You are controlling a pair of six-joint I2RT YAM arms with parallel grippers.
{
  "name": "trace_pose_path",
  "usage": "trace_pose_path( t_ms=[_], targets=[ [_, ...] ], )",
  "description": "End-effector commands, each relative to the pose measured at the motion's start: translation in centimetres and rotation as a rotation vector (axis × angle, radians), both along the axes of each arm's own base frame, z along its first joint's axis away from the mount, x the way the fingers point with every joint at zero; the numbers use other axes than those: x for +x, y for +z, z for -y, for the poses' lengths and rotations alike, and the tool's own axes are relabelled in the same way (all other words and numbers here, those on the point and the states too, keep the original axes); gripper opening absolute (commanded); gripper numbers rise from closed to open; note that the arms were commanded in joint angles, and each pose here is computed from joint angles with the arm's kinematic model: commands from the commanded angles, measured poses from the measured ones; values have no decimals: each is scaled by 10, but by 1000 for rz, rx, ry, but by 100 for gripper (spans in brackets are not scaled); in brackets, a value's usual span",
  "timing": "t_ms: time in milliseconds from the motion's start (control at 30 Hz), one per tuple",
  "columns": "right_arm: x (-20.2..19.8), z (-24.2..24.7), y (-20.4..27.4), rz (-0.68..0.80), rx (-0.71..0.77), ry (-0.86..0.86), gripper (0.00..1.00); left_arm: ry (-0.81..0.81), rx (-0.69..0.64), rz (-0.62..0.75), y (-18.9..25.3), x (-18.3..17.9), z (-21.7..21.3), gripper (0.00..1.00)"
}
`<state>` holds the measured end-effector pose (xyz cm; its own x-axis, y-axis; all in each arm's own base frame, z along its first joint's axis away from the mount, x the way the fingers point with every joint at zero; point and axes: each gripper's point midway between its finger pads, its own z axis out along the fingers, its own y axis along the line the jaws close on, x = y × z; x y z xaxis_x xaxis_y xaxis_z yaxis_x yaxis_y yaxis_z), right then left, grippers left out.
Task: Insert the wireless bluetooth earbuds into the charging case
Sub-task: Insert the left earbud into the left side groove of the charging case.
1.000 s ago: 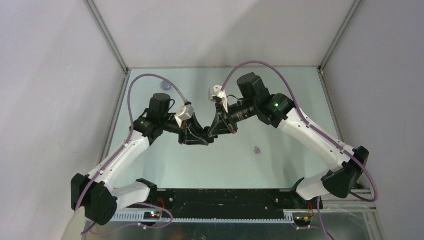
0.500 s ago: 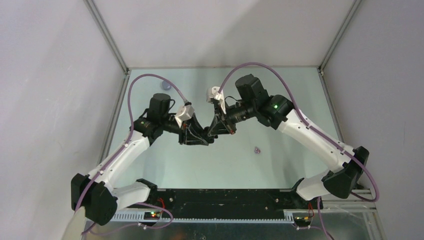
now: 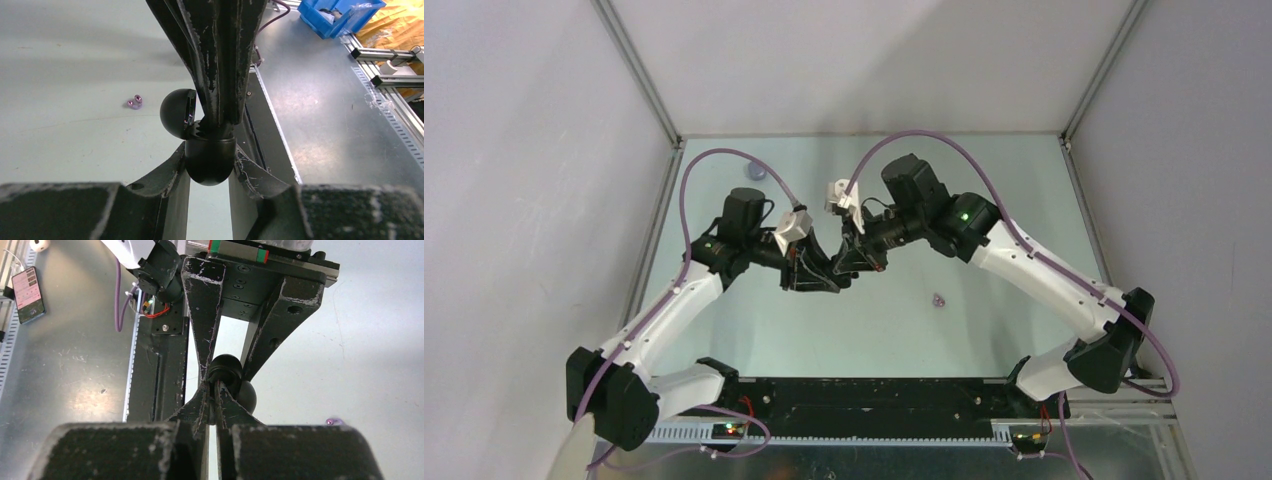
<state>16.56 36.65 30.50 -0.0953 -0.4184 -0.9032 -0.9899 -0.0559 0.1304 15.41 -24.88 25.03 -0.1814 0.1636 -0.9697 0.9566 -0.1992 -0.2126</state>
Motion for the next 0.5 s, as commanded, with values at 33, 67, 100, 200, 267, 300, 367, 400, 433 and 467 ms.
trace_pose_path(
  t_ms=[33, 67, 100, 200, 267, 300, 367, 400, 433, 467],
  targets=[
    [7, -6, 17, 91, 7, -21, 15, -50, -63, 97, 21, -4, 4, 0],
    [5, -4, 19, 90, 1, -20, 19, -49, -63, 97, 21, -3, 4, 0],
    [4, -2, 26, 105, 13, -18, 24, -48, -62, 96, 21, -3, 4, 0],
    [-3, 5, 37, 110, 16, -2, 32, -48, -61, 95, 20, -3, 4, 0],
    [-7, 10, 46, 120, 30, 10, 38, -48, -61, 95, 21, -3, 4, 0],
    [-8, 12, 48, 119, 30, 12, 39, -48, -61, 94, 21, -3, 4, 0],
    [-10, 14, 51, 123, 36, 16, 41, -47, -60, 94, 20, -2, 4, 0],
    [-11, 16, 53, 130, 41, 18, 41, -47, -61, 96, 21, -3, 4, 0],
    [-11, 17, 53, 133, 40, 16, 40, -46, -60, 94, 21, -2, 4, 0],
    [-11, 19, 55, 141, 42, 15, 34, -47, -60, 94, 21, -3, 4, 0]
  ],
)
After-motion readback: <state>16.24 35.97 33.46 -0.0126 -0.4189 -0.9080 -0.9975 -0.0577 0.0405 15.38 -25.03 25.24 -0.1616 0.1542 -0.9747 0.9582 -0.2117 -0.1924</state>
